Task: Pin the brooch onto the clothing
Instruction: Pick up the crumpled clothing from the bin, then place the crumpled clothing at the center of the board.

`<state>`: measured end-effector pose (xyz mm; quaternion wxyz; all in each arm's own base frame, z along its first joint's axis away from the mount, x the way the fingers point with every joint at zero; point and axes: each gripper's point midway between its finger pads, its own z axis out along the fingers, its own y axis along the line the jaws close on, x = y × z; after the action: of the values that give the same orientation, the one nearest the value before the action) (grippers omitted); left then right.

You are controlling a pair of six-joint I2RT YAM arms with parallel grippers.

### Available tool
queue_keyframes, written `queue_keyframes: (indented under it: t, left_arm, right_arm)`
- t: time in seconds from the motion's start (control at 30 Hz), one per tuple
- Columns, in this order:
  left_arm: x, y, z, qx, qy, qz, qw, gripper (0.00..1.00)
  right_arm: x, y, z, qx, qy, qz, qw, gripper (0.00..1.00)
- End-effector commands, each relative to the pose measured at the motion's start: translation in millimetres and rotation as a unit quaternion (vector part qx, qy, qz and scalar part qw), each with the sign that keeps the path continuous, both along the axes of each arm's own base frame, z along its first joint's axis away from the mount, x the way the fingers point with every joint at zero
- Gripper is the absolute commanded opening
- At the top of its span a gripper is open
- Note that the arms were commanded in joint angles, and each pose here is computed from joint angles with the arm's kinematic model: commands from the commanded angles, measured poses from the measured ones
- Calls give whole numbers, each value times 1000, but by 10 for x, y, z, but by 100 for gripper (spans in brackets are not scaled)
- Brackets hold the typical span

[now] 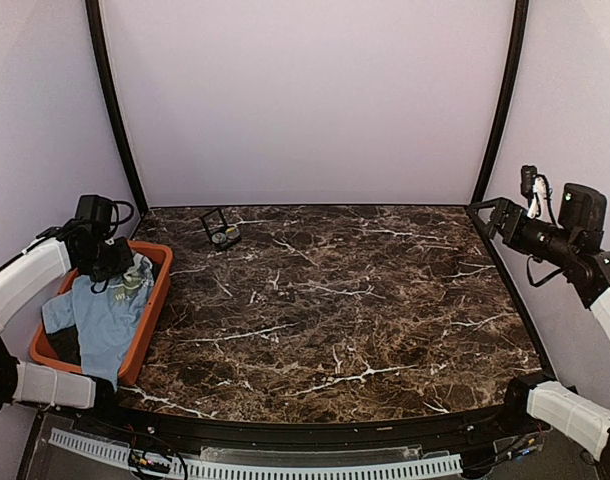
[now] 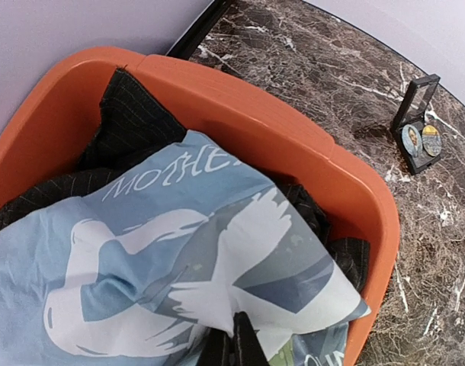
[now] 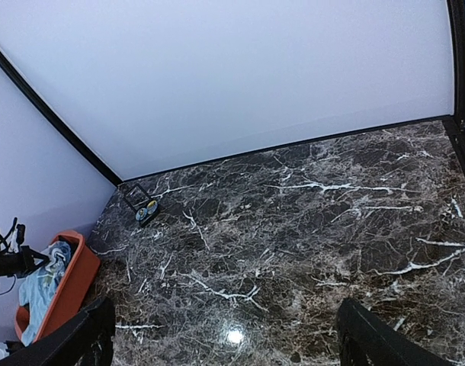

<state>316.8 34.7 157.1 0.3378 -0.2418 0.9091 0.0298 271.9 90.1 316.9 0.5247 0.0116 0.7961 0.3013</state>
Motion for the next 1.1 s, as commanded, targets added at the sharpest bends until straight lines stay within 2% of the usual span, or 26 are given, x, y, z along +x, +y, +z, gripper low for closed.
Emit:
queue_keyframes:
  t: [0.0,0.17,0.3,0.4,0.6,0.8,0.83,0.97,1.07]
  left_arm:
    - [13,-61,248,-13,-51,-20,998,1]
    - [-29,-217,792,-34,-144,-63,987,1]
    - [-70,-550,1378,-92,-218,-139,962,1]
    - [-57,-780,1697,-139,-240,-185,943,1]
    - [-46,-1330,2511,-203,-295,-300,885,1]
    - [-247,-1818,3383,-244,-370,-403,801,1]
    - [-293,-1941,3465,-256,-377,-425,782,1]
    - [-448,-2409,3460,-286,-357,-497,738,1]
    - [-547,-2855,3067,-302,-301,-543,723,1]
  right_arm:
    - [-6,31,42,5,-16,7,1000,99]
    - [-7,44,28,6,-17,11,1000,99]
    - [8,69,28,12,-20,17,1000,99]
    - [27,96,81,15,-28,26,999,99]
    - [32,147,272,9,-56,44,997,99]
    - [-32,244,416,0,-86,82,993,99]
    - [-42,264,434,1,-90,90,992,99]
    - [-82,359,510,4,-108,124,986,99]
    - [-127,437,586,11,-128,153,980,99]
